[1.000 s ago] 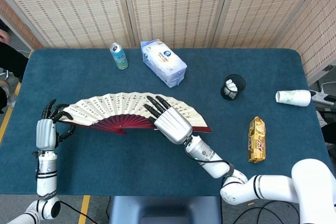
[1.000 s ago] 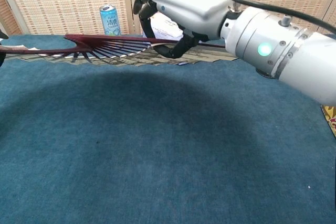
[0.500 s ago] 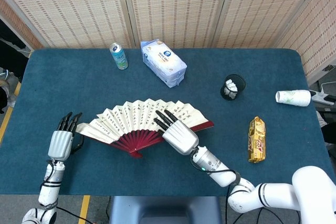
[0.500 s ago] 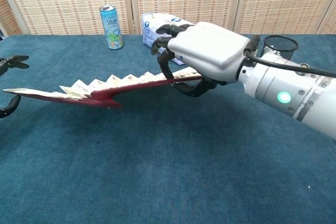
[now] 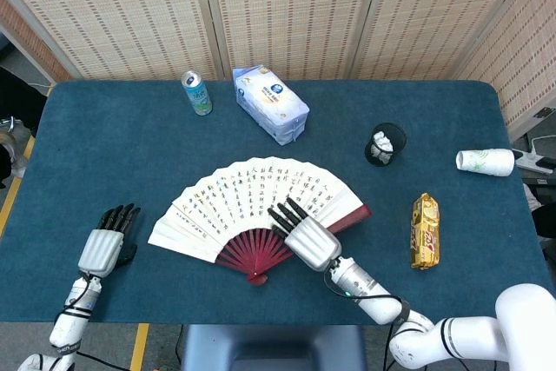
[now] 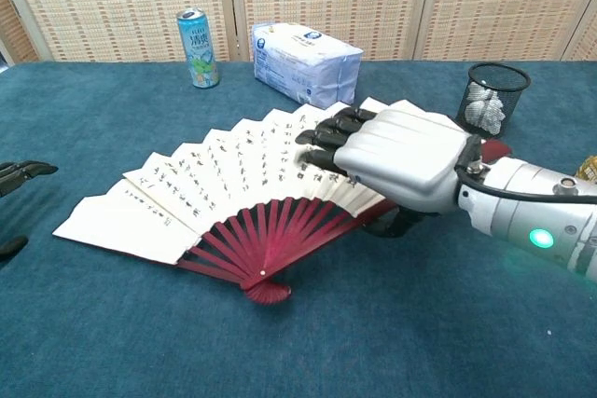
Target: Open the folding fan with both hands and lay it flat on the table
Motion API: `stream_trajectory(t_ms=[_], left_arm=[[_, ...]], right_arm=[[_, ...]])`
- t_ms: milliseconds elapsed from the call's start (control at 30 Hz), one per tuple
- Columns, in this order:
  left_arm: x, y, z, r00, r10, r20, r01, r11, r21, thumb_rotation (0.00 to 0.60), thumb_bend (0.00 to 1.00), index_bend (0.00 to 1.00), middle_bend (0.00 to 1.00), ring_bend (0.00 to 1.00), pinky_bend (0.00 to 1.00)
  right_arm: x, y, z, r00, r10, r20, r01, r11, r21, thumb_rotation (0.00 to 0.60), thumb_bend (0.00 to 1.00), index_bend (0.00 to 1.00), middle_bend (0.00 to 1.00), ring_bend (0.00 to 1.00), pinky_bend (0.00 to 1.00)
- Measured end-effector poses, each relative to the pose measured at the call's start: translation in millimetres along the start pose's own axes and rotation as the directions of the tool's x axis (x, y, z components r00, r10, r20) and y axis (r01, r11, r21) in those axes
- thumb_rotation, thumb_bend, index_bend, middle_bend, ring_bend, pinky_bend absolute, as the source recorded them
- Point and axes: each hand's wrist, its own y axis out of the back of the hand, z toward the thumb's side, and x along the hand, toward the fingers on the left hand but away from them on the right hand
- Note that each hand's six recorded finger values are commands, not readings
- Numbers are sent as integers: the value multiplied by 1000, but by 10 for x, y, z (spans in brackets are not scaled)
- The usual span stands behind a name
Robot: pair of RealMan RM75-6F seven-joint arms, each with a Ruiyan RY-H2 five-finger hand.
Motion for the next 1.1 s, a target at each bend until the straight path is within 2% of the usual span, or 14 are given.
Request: stream_trajectory(t_ms=[67,167,433,500,600,700,767,800,900,1000,1033,1100], left_arm=[[-13,3,-30,1000,-30,1,30,1000,-5,600,351,0,0,0,83],[-32,37,-45,998,-67,5,68,997,-31,600,342,0,0,0,83],[-145,260,-48,987,-161,18,162,981,-107,600,337,0,0,0,83],[-182,360,-64,986,-166,16,166,979,-119,600,342,0,0,0,83],[-256,602,-139,992,-128,0,127,984,-127,600,373,0,0,0,83],[-360,853,-182,999,-42,-15,40,990,-138,600,409,0,0,0,82],[-481,1058,-209,999,31,-24,-35,988,-149,600,411,0,0,0,74],[-544,1143,-219,998,64,-28,-68,986,-151,600,411,0,0,0,64],[-775,1397,-245,983,180,-41,-183,974,-134,600,410,0,0,0,46],[-1008,1600,-234,958,285,-35,-288,953,-93,600,408,0,0,0,44],[-1101,1651,-225,949,314,-32,-316,945,-85,600,407,0,0,0,44],[-1196,1688,-222,942,335,-30,-337,939,-75,600,405,0,0,0,44]], right_arm=[[28,-30,-7,999,36,0,-36,999,32,600,41,0,0,0,0],[65,-50,-15,996,88,6,-88,994,65,600,1,0,0,0,0],[238,-76,-103,980,196,25,-197,972,130,600,0,0,0,0,0],[273,-44,-149,980,194,38,-198,973,115,600,0,0,0,0,0],[346,52,-259,985,158,75,-163,985,62,600,0,0,0,0,0],[520,174,-471,986,95,138,-95,995,-6,600,0,0,0,0,0],[732,244,-667,978,44,202,-35,998,-52,600,0,0,0,0,0],[843,262,-754,972,25,234,-9,997,-71,600,0,0,0,0,0],[1283,265,-1032,934,-23,355,73,989,-126,600,0,0,0,0,0],[1804,171,-1275,871,-45,490,142,976,-164,600,0,0,0,0,0],[1998,117,-1350,845,-47,533,164,971,-175,600,0,0,0,0,0],[2239,27,-1447,817,-44,575,185,965,-188,600,0,0,0,0,0]])
